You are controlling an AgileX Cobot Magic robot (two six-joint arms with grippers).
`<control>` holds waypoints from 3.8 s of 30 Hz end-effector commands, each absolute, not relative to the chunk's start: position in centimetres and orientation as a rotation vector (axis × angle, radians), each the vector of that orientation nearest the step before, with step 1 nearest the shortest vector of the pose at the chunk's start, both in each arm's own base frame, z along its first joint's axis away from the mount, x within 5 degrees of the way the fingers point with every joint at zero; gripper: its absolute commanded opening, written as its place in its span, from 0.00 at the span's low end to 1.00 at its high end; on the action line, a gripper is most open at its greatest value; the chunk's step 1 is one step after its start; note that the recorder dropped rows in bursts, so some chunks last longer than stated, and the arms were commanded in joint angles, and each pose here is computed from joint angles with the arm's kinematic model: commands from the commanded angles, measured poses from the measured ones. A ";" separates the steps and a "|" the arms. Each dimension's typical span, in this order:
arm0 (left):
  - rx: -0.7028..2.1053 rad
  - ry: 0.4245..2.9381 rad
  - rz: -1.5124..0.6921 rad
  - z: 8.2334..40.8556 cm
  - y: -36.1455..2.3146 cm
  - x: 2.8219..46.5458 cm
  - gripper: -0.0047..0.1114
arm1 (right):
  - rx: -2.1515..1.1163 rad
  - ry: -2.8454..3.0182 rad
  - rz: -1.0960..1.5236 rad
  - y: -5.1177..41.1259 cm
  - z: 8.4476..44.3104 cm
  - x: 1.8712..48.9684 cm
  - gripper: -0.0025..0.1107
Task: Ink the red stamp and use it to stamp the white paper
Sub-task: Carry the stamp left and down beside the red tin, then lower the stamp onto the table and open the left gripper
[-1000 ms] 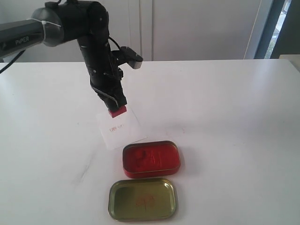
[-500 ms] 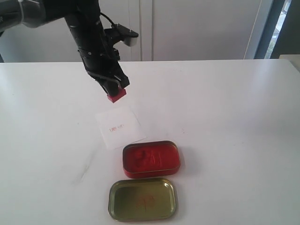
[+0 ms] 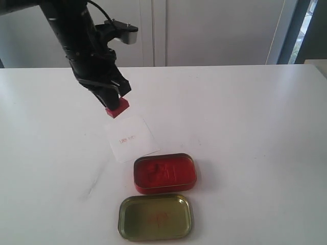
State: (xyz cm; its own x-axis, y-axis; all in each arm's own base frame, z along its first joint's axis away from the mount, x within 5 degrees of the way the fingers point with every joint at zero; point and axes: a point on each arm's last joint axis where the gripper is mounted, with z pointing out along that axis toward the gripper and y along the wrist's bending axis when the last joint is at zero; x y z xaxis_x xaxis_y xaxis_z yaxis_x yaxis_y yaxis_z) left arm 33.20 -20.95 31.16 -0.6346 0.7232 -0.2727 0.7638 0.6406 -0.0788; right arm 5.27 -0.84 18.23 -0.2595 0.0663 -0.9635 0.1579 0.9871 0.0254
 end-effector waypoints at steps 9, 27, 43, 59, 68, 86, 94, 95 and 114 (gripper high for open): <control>1.241 2.657 -0.461 31.6 -18.8 27.5 0.04 | 0.146 1.822 -0.096 -0.8 18.2 5.3 0.02; 1.147 2.658 -0.502 27.1 -17.5 24.9 0.04 | 0.146 1.822 -0.096 -0.8 18.2 5.3 0.02; 0.975 2.570 -0.844 27.9 -15.0 26.9 0.04 | 0.146 1.822 -0.096 -0.8 18.2 5.3 0.02; 0.861 2.574 -1.206 21.0 -15.2 27.9 0.04 | 0.146 1.822 -0.096 -0.8 18.2 5.3 0.02; 0.704 2.547 -1.272 19.5 -12.4 27.9 0.04 | 0.146 1.822 -0.096 -0.8 18.2 5.3 0.02; 0.610 2.675 -1.323 15.1 -12.6 28.8 0.04 | 0.146 1.822 -0.095 -0.8 18.2 5.3 0.02; 0.573 2.703 -1.332 14.0 -12.6 29.0 0.04 | 0.146 1.822 -0.095 -0.8 18.2 5.3 0.02; 0.571 2.703 -1.326 14.0 -12.6 29.0 0.04 | 0.146 1.822 -0.095 -0.8 18.2 5.3 0.02; 0.480 2.748 -1.277 13.4 -12.4 29.3 0.04 | 0.146 1.822 -0.095 -0.8 18.2 5.3 0.02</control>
State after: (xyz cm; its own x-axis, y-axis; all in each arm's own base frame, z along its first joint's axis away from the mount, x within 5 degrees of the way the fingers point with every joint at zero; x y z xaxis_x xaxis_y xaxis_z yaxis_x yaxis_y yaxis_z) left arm 29.45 -12.45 13.33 -0.9377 0.2722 -0.2159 0.3415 0.6077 -0.7170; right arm 5.27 -0.84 18.23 -0.2605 0.0602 -0.9636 0.1562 0.9875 0.0194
